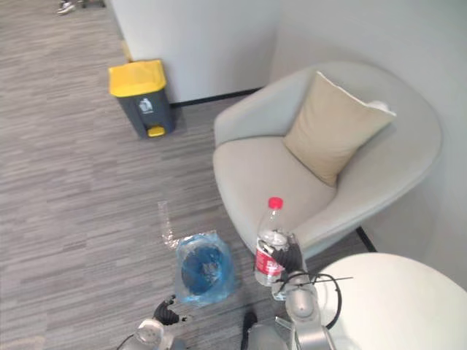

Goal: Gather rubbish on tea table into small bin, then transfer packed bag to large trash can.

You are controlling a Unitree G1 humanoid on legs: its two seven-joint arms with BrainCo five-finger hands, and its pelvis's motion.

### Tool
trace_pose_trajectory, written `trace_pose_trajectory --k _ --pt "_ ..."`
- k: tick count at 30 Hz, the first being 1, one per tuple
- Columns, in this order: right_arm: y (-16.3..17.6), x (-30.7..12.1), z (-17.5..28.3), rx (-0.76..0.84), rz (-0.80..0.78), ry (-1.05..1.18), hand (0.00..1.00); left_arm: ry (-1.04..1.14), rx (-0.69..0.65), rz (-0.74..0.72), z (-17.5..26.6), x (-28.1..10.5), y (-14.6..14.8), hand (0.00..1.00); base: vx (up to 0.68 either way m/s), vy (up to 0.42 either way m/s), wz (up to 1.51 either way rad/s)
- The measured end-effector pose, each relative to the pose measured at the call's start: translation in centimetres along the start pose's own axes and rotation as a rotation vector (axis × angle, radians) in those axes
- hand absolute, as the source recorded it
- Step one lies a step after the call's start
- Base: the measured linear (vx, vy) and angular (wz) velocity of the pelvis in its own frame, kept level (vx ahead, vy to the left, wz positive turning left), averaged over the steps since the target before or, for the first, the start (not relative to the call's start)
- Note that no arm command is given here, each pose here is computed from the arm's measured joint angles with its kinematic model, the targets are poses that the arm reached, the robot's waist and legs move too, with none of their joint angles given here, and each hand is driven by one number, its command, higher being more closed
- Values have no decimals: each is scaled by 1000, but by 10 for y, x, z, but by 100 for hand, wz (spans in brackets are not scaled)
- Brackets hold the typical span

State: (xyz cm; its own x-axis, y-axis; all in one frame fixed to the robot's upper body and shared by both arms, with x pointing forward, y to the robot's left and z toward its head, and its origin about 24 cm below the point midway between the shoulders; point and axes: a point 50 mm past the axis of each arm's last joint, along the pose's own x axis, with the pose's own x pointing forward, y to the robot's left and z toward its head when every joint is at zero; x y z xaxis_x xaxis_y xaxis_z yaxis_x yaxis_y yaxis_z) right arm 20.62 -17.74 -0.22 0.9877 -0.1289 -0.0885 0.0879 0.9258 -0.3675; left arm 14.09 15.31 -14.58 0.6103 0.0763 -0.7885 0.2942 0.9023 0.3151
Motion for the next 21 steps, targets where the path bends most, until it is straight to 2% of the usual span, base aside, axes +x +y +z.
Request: trace_pose_trajectory --k 6,13,21 --pt "3 4 -5 23 -14 30 100 1 20 8 -2 0 5 0 -52 66 41" --pt "21 21 4 -2 59 -1 100 -8 30 49 -1 1 17 0 -145 34 -21" --pt "24 57 41 -93 103 -156 100 -114 -173 224 35 9 55 0 -237 46 1"
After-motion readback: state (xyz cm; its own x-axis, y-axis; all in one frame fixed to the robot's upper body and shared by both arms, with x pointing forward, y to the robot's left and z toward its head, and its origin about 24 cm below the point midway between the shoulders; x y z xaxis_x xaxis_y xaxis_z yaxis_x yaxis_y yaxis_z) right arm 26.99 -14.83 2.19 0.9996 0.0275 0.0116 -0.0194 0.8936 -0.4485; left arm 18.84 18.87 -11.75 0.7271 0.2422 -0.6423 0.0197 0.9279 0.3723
